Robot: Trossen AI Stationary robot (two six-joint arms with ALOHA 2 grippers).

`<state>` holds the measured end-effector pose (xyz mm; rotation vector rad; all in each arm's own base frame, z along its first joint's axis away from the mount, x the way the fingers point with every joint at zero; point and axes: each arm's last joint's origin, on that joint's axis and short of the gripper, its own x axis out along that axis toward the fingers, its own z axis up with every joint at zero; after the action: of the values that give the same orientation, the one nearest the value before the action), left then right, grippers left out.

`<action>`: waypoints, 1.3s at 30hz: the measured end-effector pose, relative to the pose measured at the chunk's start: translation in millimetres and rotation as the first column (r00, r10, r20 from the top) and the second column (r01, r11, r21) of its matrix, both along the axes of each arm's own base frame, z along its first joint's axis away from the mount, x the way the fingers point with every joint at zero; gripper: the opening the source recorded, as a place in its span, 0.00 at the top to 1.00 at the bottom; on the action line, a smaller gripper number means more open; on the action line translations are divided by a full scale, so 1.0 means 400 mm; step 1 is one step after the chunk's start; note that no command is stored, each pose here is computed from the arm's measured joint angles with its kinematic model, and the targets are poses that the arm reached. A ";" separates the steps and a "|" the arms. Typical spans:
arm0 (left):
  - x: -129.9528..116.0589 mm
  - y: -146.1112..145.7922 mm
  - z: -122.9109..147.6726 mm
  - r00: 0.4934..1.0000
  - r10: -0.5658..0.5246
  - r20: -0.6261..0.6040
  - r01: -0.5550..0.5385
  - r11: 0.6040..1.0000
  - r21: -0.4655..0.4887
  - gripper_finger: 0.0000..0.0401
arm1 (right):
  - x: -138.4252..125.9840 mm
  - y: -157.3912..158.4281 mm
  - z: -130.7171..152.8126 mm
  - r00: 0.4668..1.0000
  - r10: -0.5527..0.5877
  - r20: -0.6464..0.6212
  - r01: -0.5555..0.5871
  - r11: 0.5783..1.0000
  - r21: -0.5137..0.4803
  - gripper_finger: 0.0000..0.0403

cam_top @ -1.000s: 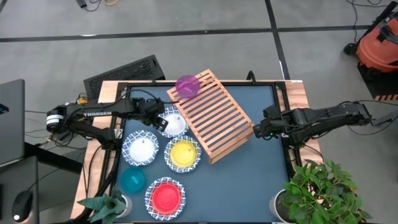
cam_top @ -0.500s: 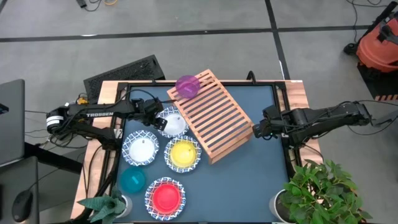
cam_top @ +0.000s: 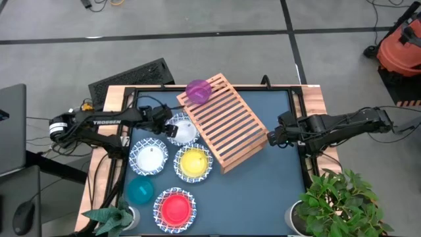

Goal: Place and stack bowls onto a shelf
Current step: Put the white bowl on the shelf

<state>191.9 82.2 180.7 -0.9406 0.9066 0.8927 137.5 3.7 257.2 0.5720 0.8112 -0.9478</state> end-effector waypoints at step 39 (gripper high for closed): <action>-0.002 -0.008 -0.029 0.981 0.143 0.132 -0.126 0.984 -0.129 0.99 | 0.000 0.000 0.000 1.000 0.000 -0.001 0.000 1.000 -0.001 0.91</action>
<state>190.9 78.9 169.1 -1.1656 0.7892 0.8820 137.5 3.7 257.1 0.5712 0.8115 -0.9480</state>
